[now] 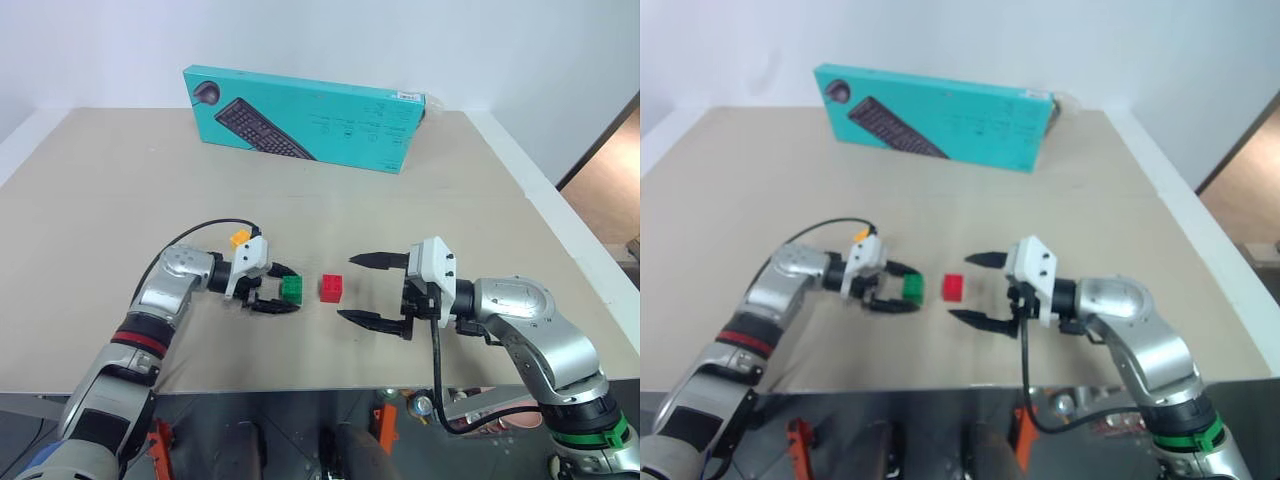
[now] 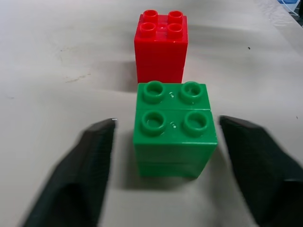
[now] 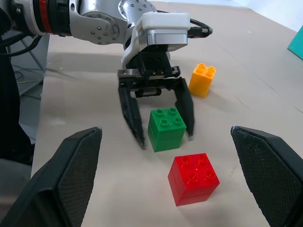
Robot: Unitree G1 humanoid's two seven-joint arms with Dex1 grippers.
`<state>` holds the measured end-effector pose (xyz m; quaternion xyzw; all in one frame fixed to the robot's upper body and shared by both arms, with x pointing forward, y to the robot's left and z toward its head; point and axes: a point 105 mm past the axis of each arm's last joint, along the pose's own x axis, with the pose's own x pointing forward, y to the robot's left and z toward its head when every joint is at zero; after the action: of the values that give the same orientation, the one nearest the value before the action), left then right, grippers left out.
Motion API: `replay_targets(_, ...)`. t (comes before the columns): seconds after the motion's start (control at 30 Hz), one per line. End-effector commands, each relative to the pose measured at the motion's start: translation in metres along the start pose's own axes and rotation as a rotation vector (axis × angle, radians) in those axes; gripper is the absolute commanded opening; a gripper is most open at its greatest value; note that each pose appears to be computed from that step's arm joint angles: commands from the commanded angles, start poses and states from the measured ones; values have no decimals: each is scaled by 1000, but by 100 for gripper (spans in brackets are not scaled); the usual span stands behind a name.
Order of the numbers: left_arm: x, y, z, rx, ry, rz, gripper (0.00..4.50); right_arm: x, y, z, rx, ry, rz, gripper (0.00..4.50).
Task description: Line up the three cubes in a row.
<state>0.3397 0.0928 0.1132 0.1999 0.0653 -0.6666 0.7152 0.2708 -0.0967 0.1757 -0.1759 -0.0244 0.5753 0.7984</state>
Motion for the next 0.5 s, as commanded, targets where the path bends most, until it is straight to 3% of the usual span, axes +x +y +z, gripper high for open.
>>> replay_targets(0.03,-20,5,29,73,-42,57,447,2,0,9,-29,-27,-3,450)
replay_targets(0.17,-41,-1,45,8,-76,110,447,2,-1,9,-27,-30,-3,450)
replay_targets(0.3,-72,4,61,-163,-201,317,447,2,-2,8,-26,-30,0,450)
replay_targets(0.5,-97,35,48,-144,-260,732,447,4,-6,7,-29,-33,15,450)
